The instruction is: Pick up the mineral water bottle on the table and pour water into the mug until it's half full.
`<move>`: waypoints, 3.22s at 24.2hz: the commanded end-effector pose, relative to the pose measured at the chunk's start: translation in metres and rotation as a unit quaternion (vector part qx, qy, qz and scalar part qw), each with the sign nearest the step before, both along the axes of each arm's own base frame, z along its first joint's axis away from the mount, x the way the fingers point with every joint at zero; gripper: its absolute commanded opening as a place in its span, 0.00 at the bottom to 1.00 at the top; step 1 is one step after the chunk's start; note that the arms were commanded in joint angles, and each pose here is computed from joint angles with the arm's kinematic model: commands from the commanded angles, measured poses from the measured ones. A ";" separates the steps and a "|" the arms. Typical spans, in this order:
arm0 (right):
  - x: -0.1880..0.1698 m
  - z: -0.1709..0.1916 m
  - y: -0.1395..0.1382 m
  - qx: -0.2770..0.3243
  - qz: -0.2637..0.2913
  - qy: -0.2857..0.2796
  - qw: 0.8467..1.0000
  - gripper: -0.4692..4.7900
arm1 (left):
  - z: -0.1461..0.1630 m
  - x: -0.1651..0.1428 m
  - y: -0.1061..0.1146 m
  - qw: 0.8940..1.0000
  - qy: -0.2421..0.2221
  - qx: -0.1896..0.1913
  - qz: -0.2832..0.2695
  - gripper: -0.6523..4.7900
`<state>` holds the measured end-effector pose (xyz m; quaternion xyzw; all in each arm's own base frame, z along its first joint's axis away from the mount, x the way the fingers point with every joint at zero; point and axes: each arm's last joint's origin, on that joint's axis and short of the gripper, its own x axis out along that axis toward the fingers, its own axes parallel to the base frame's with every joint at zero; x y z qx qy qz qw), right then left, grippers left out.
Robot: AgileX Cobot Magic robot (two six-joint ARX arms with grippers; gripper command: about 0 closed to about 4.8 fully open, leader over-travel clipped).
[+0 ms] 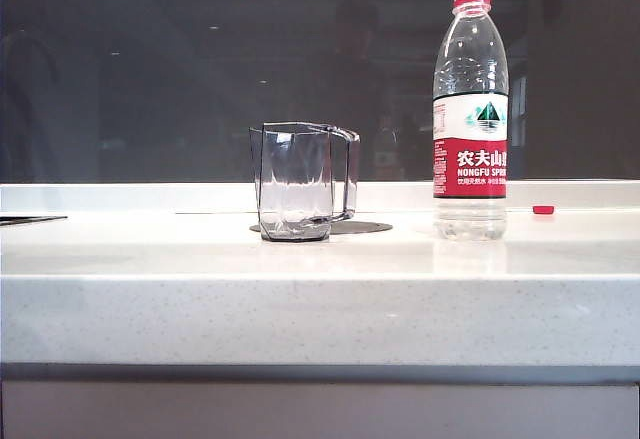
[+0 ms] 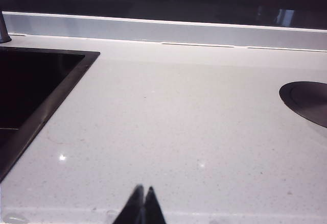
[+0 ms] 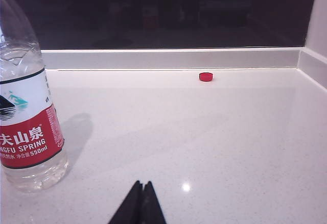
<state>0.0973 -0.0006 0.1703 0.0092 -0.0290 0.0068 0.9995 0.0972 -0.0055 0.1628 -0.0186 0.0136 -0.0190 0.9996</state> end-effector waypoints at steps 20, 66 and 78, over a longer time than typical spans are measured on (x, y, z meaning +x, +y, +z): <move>-0.001 0.000 0.008 0.162 0.143 0.019 0.976 0.09 | 0.002 -0.005 -0.026 0.990 -0.006 0.000 -0.140 0.11; 0.120 -0.018 0.125 0.048 0.064 0.011 0.997 1.00 | 0.002 -0.027 -0.062 0.938 -0.005 -0.001 -0.346 0.11; 0.148 -0.017 0.131 0.051 0.050 0.005 0.997 1.00 | 0.002 -0.027 -0.062 0.938 -0.005 -0.001 -0.346 0.11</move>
